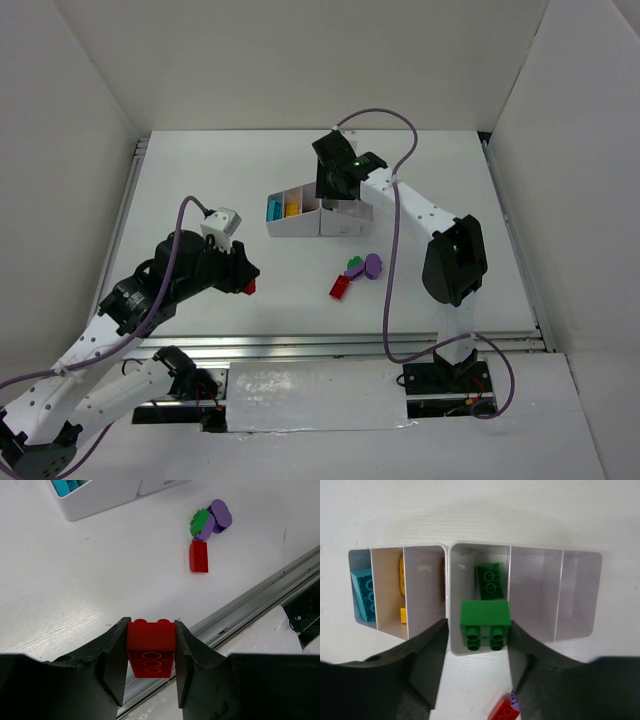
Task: Sort the legos into containers by color
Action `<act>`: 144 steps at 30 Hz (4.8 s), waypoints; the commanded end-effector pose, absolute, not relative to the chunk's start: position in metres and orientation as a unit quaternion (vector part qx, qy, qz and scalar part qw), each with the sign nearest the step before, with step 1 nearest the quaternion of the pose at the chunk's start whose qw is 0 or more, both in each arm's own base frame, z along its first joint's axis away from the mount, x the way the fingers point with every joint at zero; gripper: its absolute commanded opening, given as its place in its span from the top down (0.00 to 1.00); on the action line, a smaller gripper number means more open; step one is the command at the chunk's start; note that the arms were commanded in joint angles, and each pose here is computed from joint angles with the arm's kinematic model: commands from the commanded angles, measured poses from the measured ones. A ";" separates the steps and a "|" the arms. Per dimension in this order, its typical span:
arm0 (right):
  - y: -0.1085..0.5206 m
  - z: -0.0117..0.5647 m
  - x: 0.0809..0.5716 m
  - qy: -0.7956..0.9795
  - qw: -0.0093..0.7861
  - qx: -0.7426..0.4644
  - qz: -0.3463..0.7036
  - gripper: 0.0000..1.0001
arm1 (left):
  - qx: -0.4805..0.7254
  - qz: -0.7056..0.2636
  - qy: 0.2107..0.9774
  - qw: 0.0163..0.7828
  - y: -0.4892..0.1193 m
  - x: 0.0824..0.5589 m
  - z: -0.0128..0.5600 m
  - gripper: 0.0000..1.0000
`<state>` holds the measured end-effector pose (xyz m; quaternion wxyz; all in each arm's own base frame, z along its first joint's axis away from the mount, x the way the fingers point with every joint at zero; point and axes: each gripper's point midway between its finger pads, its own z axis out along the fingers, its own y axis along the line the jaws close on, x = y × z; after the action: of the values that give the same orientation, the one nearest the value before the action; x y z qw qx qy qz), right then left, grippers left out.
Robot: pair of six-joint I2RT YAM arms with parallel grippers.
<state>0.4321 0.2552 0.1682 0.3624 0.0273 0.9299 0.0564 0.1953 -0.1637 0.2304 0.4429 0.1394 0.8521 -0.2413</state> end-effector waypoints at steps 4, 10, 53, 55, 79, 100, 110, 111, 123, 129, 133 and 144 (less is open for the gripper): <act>0.258 0.189 0.441 0.920 0.385 0.032 0.071 0.40 | 0.149 -0.252 0.838 0.461 -0.168 0.198 0.241 1.00; 0.262 0.196 0.443 0.917 0.391 0.024 0.081 0.39 | 0.149 -0.255 0.837 0.461 -0.168 0.198 0.242 1.00; 0.356 0.373 0.092 0.529 0.357 -0.351 0.685 0.38 | 0.259 -0.633 0.609 0.403 -0.254 0.114 0.392 1.00; 0.355 0.374 0.092 0.532 0.359 -0.350 0.682 0.41 | 0.258 -0.628 0.612 0.406 -0.253 0.116 0.390 1.00; 0.332 0.256 0.216 0.738 0.371 -0.194 0.530 1.00 | -0.060 -0.284 0.776 0.560 -0.152 0.245 0.373 0.01; 0.201 0.187 0.407 0.948 0.316 0.023 0.033 0.98 | -0.044 -0.097 0.839 0.534 -0.076 0.212 0.254 0.01; 0.204 0.174 0.412 0.953 0.302 0.010 0.034 0.85 | -0.007 -0.104 0.853 0.511 -0.092 0.217 0.242 0.00; 0.206 0.175 0.412 0.953 0.301 0.007 0.040 0.85 | -0.005 -0.106 0.853 0.511 -0.093 0.217 0.242 0.00; 0.217 0.174 0.424 0.952 0.301 -0.005 0.056 0.73 | 0.002 -0.112 0.854 0.508 -0.097 0.217 0.242 0.01; 0.217 0.163 0.424 0.956 0.288 -0.001 0.050 0.67 | 0.004 -0.116 0.852 0.511 -0.097 0.217 0.243 0.01; 0.213 0.160 0.422 0.956 0.289 0.002 0.047 0.61 | 0.008 -0.116 0.853 0.509 -0.098 0.216 0.242 0.01; 0.209 0.148 0.422 0.960 0.277 0.003 0.042 0.55 | 0.008 -0.119 0.851 0.511 -0.099 0.217 0.243 0.00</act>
<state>0.4174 0.2138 0.1458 0.2695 -0.0017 0.9621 0.0420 0.2132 -0.0957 0.2351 0.4948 -0.0034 0.8618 -0.1116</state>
